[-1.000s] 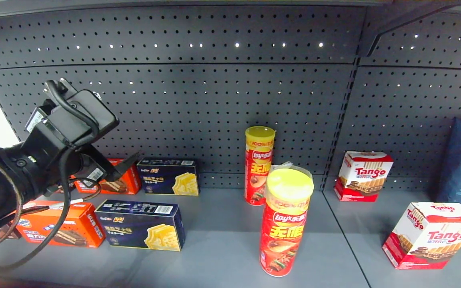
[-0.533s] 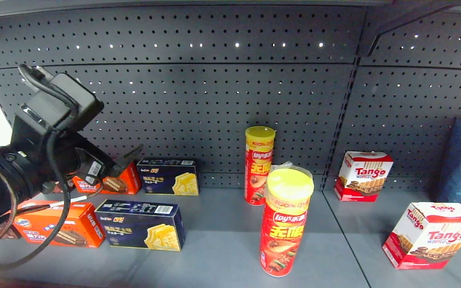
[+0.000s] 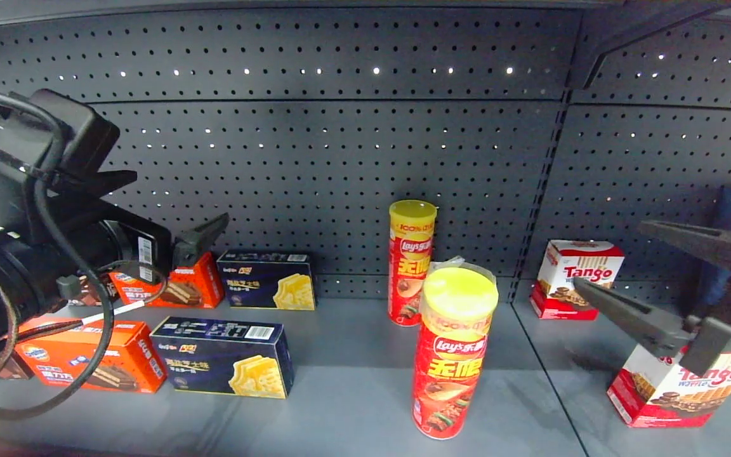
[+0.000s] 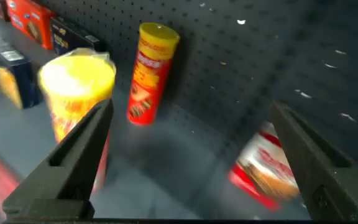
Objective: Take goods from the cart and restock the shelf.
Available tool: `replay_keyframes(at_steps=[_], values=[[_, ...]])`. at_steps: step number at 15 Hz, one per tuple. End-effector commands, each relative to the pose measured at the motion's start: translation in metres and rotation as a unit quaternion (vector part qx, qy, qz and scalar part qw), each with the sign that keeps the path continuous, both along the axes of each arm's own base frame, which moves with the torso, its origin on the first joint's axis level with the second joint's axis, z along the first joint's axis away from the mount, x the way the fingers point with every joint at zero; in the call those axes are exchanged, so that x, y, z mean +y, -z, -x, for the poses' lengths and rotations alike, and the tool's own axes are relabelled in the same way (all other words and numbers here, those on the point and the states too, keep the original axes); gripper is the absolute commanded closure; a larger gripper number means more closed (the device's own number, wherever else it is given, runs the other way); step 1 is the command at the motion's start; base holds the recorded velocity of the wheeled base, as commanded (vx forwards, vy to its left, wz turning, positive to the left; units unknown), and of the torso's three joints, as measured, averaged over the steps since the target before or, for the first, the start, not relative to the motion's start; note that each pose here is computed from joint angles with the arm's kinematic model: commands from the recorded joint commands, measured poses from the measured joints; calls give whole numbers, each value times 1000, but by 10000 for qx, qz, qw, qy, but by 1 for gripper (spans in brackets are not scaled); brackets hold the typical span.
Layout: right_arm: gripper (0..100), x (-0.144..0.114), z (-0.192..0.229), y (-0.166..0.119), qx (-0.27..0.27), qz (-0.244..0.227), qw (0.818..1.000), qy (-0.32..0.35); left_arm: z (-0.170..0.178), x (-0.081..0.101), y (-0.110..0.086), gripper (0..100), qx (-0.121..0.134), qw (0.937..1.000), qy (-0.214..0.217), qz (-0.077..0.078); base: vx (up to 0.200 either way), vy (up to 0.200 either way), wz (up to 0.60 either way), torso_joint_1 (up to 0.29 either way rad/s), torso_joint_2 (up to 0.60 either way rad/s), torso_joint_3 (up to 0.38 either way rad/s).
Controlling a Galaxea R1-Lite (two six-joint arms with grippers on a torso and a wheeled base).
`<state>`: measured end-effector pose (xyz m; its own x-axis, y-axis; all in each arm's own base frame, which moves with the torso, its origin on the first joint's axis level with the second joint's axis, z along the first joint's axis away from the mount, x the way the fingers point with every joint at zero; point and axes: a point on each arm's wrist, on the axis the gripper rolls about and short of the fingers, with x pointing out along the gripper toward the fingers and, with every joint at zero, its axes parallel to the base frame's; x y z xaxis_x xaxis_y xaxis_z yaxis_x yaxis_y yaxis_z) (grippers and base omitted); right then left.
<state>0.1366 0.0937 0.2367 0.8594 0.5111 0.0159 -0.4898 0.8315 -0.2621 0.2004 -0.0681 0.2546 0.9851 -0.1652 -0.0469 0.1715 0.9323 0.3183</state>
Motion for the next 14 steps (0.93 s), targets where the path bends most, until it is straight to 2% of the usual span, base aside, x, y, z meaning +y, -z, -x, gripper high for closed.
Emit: replay_keyframes(at_steps=[1, 4, 12, 14], values=[[0, 16, -29, 42, 641, 439, 9969, 114, 1, 1, 4, 0, 55, 10000, -38, 58, 0, 0, 0, 0, 0, 0], [0, 10, -31, 48, 745, 489, 9958, 228, 3, 5, 6, 0, 78, 9999, -116, 66, 0, 0, 0, 0, 0, 0], [0, 24, -24, 73, 1131, 874, 9896, -144, -1, 15, 6, 0, 63, 9993, -354, 81, 0, 0, 0, 0, 0, 0], [0, 27, -25, 78, 1218, 961, 9877, -191, -1, 14, 7, 0, 106, 9990, -355, 233, 0, 0, 0, 0, 0, 0]])
